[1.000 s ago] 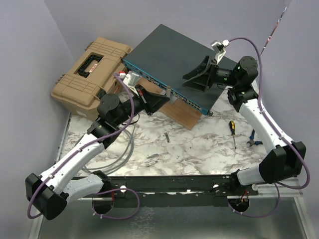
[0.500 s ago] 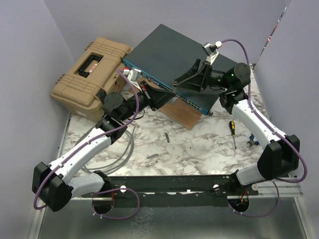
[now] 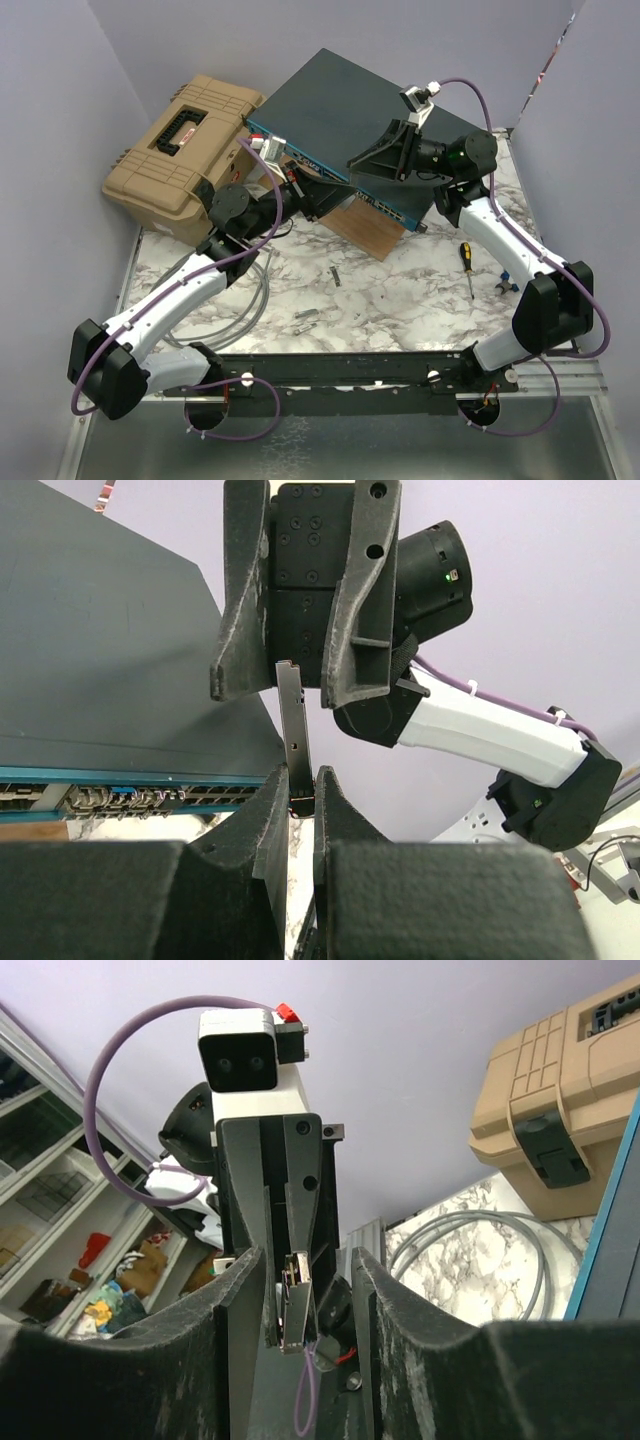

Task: Insert the plug into the switch port
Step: Pick up the connector from the center of the board.

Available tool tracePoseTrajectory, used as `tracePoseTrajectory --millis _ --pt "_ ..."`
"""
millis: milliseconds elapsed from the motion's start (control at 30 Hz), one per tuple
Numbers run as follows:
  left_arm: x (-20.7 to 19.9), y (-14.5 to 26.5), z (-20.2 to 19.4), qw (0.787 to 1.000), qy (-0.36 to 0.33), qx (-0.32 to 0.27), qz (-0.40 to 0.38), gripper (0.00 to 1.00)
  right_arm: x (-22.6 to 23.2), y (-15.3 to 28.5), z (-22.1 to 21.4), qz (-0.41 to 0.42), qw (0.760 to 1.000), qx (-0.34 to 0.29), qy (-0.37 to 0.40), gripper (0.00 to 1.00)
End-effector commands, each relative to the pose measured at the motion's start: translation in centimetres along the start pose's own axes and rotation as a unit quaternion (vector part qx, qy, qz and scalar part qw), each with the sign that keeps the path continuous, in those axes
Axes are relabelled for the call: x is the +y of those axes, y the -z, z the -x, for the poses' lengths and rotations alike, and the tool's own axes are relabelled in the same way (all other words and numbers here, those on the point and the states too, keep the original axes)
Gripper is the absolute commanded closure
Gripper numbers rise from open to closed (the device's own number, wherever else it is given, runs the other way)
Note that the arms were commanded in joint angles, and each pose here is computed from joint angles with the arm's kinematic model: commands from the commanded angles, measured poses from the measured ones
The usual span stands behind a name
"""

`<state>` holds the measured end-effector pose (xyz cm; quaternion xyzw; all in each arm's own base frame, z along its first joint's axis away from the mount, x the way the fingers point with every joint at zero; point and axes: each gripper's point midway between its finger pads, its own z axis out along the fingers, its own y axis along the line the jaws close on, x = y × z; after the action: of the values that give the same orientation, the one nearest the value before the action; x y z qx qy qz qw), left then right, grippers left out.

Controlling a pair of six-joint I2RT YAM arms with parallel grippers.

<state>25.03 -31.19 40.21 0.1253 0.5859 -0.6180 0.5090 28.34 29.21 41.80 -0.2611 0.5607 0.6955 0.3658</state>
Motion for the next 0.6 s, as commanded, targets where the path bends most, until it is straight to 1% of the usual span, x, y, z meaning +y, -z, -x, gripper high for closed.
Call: tracePoseTrajectory --millis 0,67,167,233,300,400,500,533,567 --pt "-0.4 0.0 -0.4 1.0 -0.002 0.006 -0.019 1.0 0.1 -0.3 0.3 0.008 1.0 -0.011 0.005 0.59" --pt "-0.4 0.0 -0.4 1.0 -0.003 0.008 -0.019 1.0 0.1 -0.3 0.2 0.007 1.0 -0.011 0.003 0.65" --pt "-0.2 0.0 -0.6 1.0 -0.007 0.01 -0.018 1.0 0.1 -0.3 0.3 0.007 1.0 -0.012 0.003 0.78" --pt "0.0 0.1 -0.7 1.0 -0.011 0.009 -0.015 0.99 0.1 -0.3 0.4 0.005 1.0 -0.013 0.001 0.84" --pt "0.2 0.2 -0.7 1.0 -0.014 0.007 -0.011 0.96 -0.1 -0.3 0.4 0.002 1.0 -0.014 -0.002 0.87" --pt "0.8 0.2 -0.8 1.0 -0.022 0.006 0.002 0.8 -0.3 -0.3 0.4 -0.004 1.0 -0.015 -0.008 0.9" --pt "1.6 0.4 -0.6 0.999 -0.045 0.003 0.028 0.58 -0.5 -0.3 0.3 -0.012 1.0 -0.017 -0.012 0.91" --pt "1.9 0.5 -0.4 0.998 -0.056 0.002 0.04 0.53 -0.6 -0.2 0.4 -0.016 1.0 -0.019 -0.012 0.92" --pt "2.2 0.6 -0.3 0.996 -0.069 0.003 0.051 0.5 -0.6 -0.2 0.4 -0.021 0.999 -0.021 -0.012 0.92"
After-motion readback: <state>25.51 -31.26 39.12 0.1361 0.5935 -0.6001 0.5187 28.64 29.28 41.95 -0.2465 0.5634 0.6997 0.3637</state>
